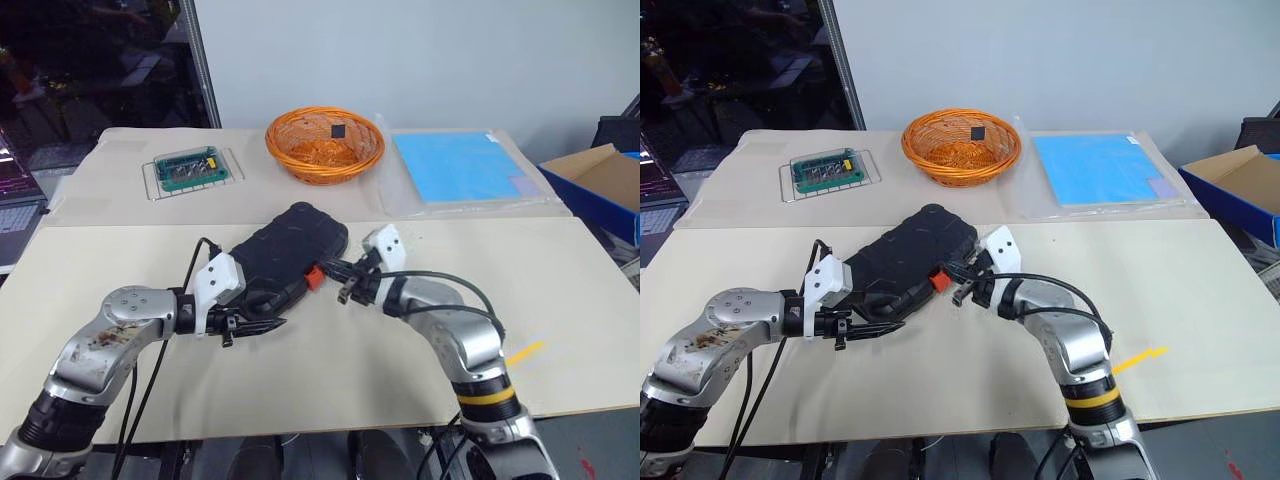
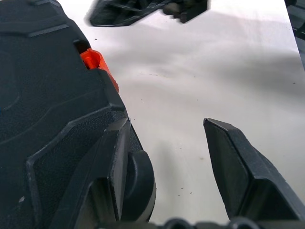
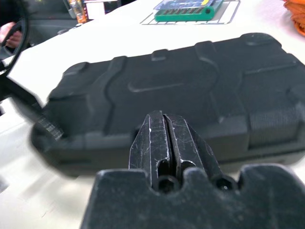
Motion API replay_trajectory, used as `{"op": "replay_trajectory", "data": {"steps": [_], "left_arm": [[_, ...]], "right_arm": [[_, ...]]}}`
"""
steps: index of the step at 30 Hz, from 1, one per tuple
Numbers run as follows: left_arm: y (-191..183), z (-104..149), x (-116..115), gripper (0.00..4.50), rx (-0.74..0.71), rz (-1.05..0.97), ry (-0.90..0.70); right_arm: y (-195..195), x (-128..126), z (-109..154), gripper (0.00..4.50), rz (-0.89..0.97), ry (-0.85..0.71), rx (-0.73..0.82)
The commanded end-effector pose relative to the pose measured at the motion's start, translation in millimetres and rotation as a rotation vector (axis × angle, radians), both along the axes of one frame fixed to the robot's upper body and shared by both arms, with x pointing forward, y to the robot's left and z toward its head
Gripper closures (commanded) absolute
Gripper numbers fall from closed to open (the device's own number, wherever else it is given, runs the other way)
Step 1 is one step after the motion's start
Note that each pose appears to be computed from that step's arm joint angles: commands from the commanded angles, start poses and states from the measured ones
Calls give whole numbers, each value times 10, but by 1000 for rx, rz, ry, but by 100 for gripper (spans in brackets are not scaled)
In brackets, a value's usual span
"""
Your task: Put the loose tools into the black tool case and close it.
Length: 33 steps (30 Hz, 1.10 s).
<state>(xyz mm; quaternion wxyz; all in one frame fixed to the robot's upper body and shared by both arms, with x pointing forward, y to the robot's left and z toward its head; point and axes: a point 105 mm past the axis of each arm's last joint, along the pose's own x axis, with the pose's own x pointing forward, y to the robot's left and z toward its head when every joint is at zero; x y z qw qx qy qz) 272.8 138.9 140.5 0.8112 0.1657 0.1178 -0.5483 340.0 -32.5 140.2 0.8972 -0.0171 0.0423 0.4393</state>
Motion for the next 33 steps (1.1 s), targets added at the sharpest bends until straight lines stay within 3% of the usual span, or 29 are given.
{"op": "replay_trajectory", "data": {"steps": [1,11,16,20,24,25,27,30,33], "left_arm": [[37,-84,-12,188,10,20,35],[50,-112,-6,188,0,41,42],[50,-129,13,188,-11,54,49],[40,-62,32,188,-64,63,5],[34,122,48,188,-160,103,-102],[57,186,11,148,-206,116,-96],[102,260,-96,106,-270,115,-68],[180,300,-233,1,-306,120,-34],[366,277,-368,0,-287,175,-6]], "right_arm": [[74,9,-107,446,30,-26,-62],[26,26,-797,446,38,-47,-372],[-38,59,-950,446,29,-85,-442],[-69,87,-523,446,-52,-209,-245],[-173,-184,-92,446,40,-255,-35],[-307,-295,29,403,46,-268,-19],[-495,-555,165,361,93,-276,-40],[-735,-812,223,256,105,-235,-89],[-1089,-1085,225,159,75,-163,-175]]}}
